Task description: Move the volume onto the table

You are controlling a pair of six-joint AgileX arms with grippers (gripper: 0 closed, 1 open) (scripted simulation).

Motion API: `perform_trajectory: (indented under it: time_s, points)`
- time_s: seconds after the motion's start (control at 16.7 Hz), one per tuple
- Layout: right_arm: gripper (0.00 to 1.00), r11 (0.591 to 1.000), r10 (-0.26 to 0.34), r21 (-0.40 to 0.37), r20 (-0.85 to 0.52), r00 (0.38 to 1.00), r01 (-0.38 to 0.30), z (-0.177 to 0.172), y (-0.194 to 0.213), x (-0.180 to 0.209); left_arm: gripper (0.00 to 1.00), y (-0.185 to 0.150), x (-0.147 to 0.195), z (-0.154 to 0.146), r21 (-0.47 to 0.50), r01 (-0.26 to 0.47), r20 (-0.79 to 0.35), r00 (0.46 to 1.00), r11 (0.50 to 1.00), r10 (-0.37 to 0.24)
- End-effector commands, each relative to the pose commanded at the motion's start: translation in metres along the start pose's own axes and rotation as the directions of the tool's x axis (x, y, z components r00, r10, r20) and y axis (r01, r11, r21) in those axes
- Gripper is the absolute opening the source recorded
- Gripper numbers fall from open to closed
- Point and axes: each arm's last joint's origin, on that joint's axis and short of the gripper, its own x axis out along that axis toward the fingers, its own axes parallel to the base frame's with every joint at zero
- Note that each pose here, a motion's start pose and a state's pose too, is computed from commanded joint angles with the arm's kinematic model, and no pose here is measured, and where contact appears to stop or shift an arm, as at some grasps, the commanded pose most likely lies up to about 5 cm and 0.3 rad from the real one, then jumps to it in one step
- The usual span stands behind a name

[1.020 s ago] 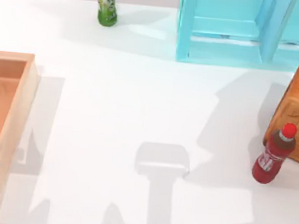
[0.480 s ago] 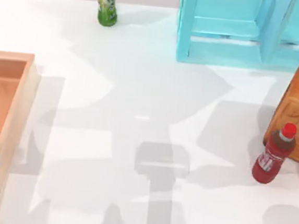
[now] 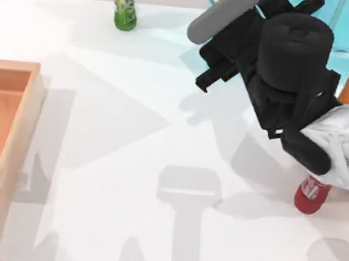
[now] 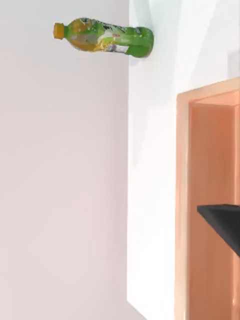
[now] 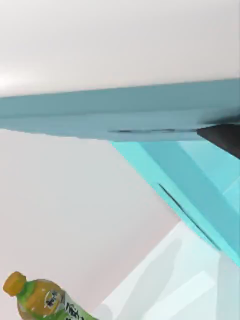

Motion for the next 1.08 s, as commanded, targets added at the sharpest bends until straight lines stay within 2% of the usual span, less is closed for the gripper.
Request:
perform_trajectory:
  time_s: [0.12,0.24,0.42,0.54,0.72,1.08]
  points:
    - [0.0,0.986,0.042,-0.158,-0.032,0.999,-0.047,0.009,0.046,-0.02,1.0,0.0,0.0,0.0,0.0,0.0,0.0,1.0,1.0,0.0]
    - [0.0,0.946,0.075,-0.311,-0.06,0.995,-0.09,0.012,0.085,-0.043,1.0,0.0,0.0,0.0,0.0,0.0,0.0,1.0,1.0,0.0]
    - [0.0,0.85,0.108,-0.508,-0.089,0.99,-0.139,0.01,0.128,-0.078,1.0,0.0,0.0,0.0,0.0,0.0,0.0,1.0,1.0,0.0]
    - [0.0,0.782,0.12,-0.604,-0.1,0.988,-0.157,0.005,0.148,-0.097,1.0,0.0,0.0,0.0,0.0,0.0,0.0,1.0,1.0,0.0]
    - [0.0,0.711,0.126,-0.682,-0.111,0.986,-0.168,-0.001,0.163,-0.114,1.0,0.0,0.0,0.0,0.0,0.0,0.0,1.0,1.0,0.0]
    - [0.0,0.708,0.127,-0.685,-0.115,0.985,-0.171,-0.003,0.164,-0.114,1.0,0.0,0.0,0.0,0.0,0.0,0.0,1.0,1.0,0.0]
